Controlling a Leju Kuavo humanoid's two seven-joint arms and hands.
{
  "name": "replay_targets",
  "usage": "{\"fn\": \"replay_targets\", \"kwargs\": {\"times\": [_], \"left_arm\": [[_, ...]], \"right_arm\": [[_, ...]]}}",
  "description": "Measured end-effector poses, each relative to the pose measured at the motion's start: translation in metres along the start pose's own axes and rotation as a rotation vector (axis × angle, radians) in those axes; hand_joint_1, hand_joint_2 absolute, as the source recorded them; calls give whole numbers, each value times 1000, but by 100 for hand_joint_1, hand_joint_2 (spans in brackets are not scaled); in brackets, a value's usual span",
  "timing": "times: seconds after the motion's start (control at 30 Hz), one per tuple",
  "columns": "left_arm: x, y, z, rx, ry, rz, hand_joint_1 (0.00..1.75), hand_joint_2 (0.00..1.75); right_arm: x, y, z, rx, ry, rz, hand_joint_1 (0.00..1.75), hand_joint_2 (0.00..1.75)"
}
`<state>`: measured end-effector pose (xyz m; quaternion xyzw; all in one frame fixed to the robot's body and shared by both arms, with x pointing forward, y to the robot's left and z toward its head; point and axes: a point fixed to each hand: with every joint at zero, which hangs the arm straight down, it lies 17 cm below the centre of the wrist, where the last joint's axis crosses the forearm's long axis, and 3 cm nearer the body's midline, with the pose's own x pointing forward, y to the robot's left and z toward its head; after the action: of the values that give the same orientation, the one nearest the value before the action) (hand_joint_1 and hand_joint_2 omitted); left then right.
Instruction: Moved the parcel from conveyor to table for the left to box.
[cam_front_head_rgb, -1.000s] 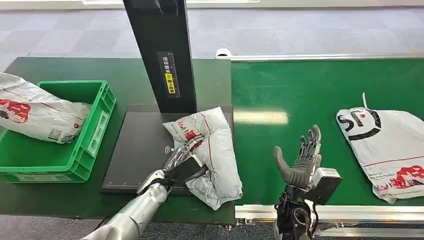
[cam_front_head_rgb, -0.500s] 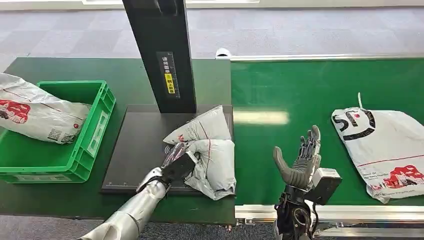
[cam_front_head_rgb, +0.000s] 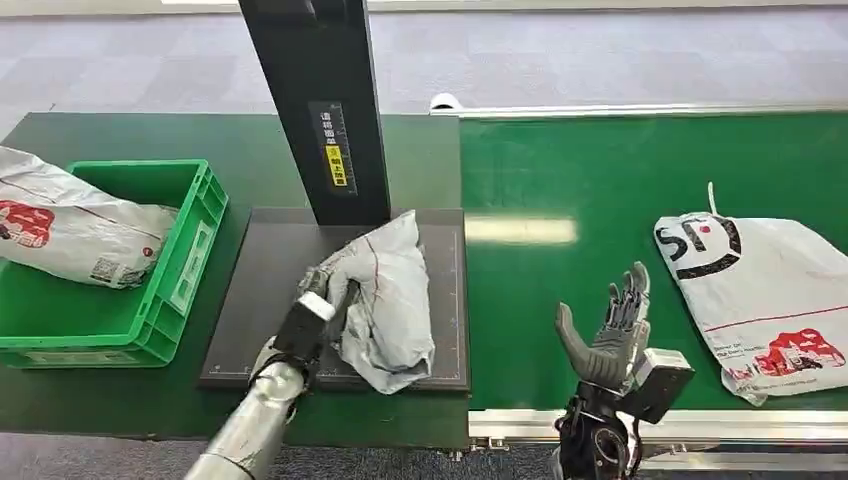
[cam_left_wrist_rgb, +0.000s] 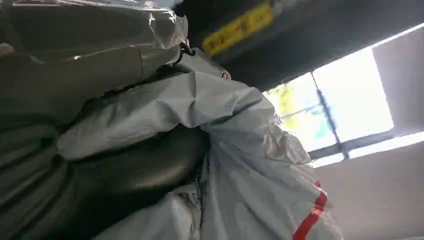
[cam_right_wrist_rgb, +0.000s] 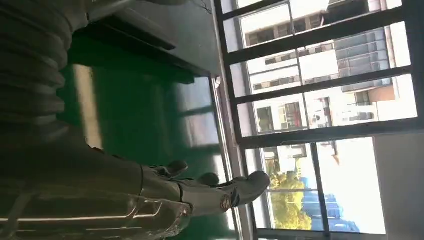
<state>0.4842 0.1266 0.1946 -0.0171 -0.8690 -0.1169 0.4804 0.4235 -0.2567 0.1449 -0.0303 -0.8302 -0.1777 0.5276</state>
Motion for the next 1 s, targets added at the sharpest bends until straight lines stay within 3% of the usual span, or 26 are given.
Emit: {"fn": "replay_targets", "kwargs": {"times": [0.1, 0.27, 0.8, 1.0], "left_arm": [[31, 34, -8, 50, -91, -30, 175, 175], [57, 55, -9, 85, -163, -68, 175, 175], [72, 67, -7, 116, -203, -87, 175, 175], [81, 138, -12, 283, -234, -32, 175, 175]], "right_arm": [[1, -6, 2, -5, -2, 7, 0, 175], [4, -8, 1, -8, -9, 9, 0, 175], [5, -12, 0, -16, -13, 12, 0, 175], [10, -22, 5, -35, -21, 17, 0, 175]]}}
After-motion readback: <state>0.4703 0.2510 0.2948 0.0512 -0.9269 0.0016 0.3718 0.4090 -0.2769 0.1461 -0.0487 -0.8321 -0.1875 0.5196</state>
